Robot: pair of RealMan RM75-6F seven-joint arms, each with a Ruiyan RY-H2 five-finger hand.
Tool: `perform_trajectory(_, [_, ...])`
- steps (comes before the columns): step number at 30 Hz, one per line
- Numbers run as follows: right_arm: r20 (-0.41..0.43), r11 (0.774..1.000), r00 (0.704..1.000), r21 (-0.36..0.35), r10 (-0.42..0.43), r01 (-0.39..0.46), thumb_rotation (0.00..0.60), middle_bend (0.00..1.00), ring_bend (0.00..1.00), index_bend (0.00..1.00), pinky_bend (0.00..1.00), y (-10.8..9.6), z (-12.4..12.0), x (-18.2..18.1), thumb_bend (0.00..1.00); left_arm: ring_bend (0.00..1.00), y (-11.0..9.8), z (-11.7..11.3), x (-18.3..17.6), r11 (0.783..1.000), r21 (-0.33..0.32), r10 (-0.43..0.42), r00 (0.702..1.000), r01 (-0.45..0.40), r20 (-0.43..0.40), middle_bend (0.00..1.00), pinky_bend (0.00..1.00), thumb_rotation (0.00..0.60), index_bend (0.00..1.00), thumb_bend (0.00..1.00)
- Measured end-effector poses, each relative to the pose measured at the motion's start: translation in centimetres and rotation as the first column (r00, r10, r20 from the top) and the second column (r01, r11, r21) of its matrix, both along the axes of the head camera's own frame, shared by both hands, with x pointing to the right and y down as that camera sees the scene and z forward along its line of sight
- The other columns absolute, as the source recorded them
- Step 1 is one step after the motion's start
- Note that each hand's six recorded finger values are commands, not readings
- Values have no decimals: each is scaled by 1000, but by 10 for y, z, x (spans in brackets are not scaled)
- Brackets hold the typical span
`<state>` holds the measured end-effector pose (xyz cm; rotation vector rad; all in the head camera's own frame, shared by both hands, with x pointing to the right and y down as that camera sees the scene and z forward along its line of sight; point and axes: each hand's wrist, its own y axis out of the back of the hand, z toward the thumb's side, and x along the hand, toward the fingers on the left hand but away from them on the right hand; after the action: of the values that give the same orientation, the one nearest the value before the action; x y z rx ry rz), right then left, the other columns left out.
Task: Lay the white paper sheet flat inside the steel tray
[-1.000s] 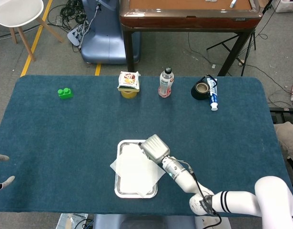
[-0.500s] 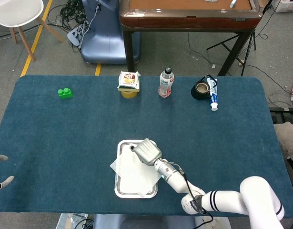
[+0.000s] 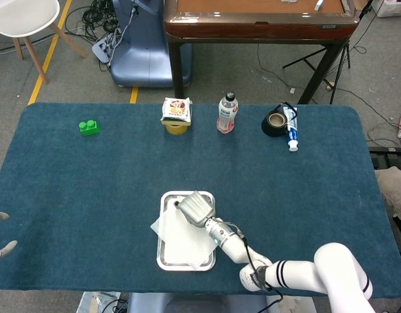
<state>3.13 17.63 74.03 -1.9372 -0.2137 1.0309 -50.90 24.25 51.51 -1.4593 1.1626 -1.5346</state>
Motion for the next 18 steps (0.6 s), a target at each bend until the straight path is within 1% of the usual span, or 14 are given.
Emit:
perform_trajectory(13, [-11,1000,1000,0,4,-4,600,1000,1000,363,1000,0,5,-1,988,317,0,-2,0,1000,5,-2,1000,2,-3,382,472,600,410,11])
perform_trajectory(18, [-27,1000,1000,4,5,-5,600,1000,1000,363,1000,-2,6,2,988,317,0,-2,0,1000,6,-3,1000,3,-3,382,472,600,410,11])
